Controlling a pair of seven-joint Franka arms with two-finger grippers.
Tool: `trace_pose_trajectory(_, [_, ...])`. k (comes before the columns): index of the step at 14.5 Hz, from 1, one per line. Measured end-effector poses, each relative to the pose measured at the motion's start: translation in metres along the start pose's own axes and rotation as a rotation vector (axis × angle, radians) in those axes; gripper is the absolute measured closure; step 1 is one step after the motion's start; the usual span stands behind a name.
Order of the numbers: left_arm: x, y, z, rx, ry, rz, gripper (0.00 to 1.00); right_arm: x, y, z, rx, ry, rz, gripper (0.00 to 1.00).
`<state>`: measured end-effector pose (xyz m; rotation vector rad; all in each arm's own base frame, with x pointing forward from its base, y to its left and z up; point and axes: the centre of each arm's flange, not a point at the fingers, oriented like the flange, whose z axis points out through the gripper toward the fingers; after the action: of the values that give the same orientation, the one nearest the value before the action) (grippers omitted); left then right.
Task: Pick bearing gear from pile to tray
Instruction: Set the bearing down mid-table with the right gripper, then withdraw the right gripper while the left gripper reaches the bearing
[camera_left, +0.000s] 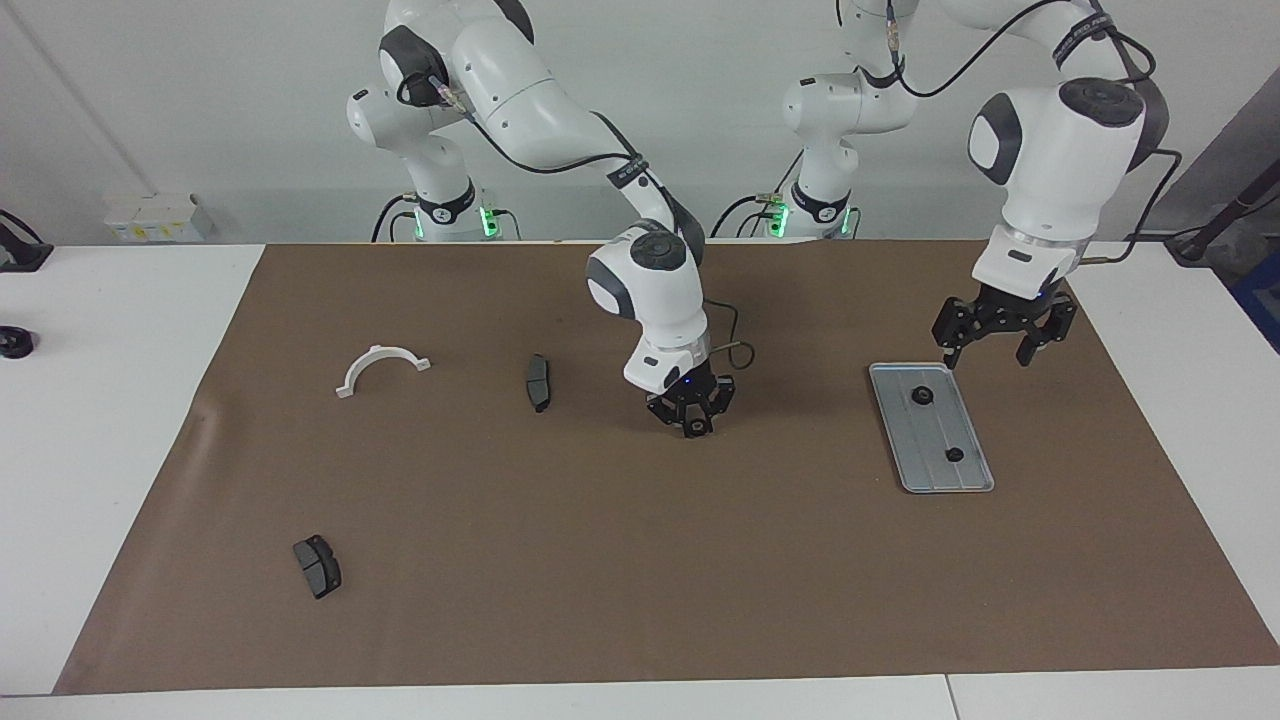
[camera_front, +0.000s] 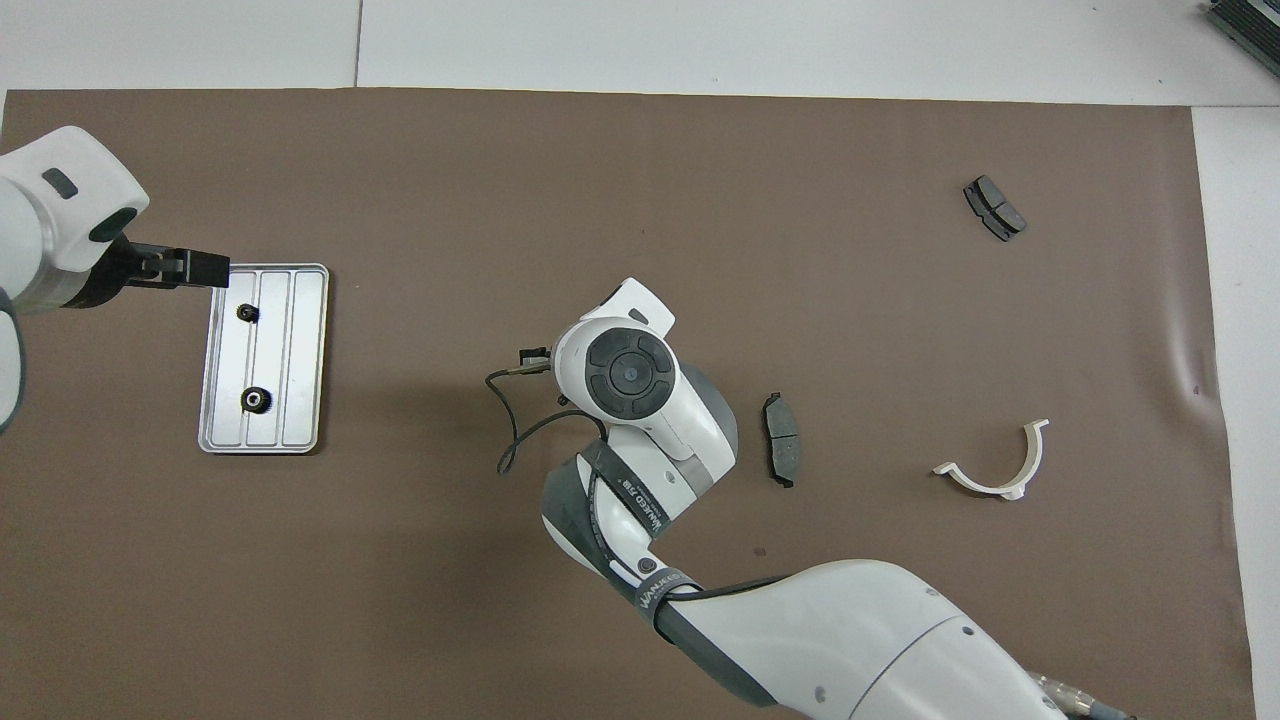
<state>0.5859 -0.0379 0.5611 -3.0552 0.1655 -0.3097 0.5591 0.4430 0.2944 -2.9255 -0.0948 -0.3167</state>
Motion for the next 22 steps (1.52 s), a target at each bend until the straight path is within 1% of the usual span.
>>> trace_pose_trajectory(1, [0.005, -0.001, -0.025, -0.021, 0.007, -0.006, 0.00, -0.001, 0.000, 0.001, -0.002, -0.003, -0.001, 0.65])
trace_pose_trajectory(2, [0.008, -0.001, -0.045, -0.038, 0.010, -0.009, 0.00, -0.002, 0.000, 0.001, -0.003, -0.005, -0.002, 0.59])
trace_pose_trajectory(3, [0.008, -0.001, -0.057, -0.048, 0.004, -0.009, 0.00, -0.002, 0.000, 0.001, -0.004, -0.006, -0.002, 0.48])
trace_pose_trajectory(4, [0.009, -0.001, -0.063, -0.054, -0.004, -0.006, 0.00, -0.002, 0.000, 0.001, -0.003, -0.005, -0.002, 0.40])
trace_pose_trajectory(5, [0.008, -0.001, -0.063, -0.058, -0.011, 0.001, 0.00, -0.001, 0.000, 0.001, -0.003, -0.005, -0.001, 0.40])
trace_pose_trajectory(6, [0.008, 0.000, -0.062, -0.060, -0.021, 0.006, 0.00, -0.001, 0.000, 0.000, -0.004, -0.005, 0.000, 0.36])
trace_pose_trajectory(8, [0.004, 0.001, -0.060, -0.061, -0.050, 0.011, 0.00, 0.005, 0.005, -0.003, -0.018, -0.014, 0.008, 0.37])
trace_pose_trajectory(10, [0.000, 0.001, -0.055, -0.063, -0.078, 0.013, 0.00, 0.025, 0.025, -0.017, -0.044, -0.021, 0.036, 0.36])
trace_pose_trajectory(11, [-0.003, 0.002, -0.053, -0.064, -0.088, 0.014, 0.00, 0.039, 0.040, -0.032, -0.058, -0.025, 0.041, 0.36])
trace_pose_trajectory(13, [-0.007, 0.006, -0.049, -0.065, -0.100, 0.019, 0.00, 0.067, 0.081, -0.079, -0.089, -0.049, 0.035, 0.36])
trace_pose_trajectory(16, [-0.008, 0.017, -0.045, -0.069, -0.106, 0.036, 0.00, 0.100, 0.153, -0.175, -0.096, -0.103, 0.029, 0.36])
trace_pose_trajectory(19, [-0.006, 0.049, -0.037, -0.075, -0.101, 0.050, 0.00, 0.117, 0.225, -0.260, -0.117, -0.136, 0.042, 0.36])
trace_pose_trajectory(22, [-0.001, 0.112, -0.012, -0.085, -0.105, 0.016, 0.00, 0.116, 0.298, -0.324, -0.136, -0.150, 0.071, 0.36])
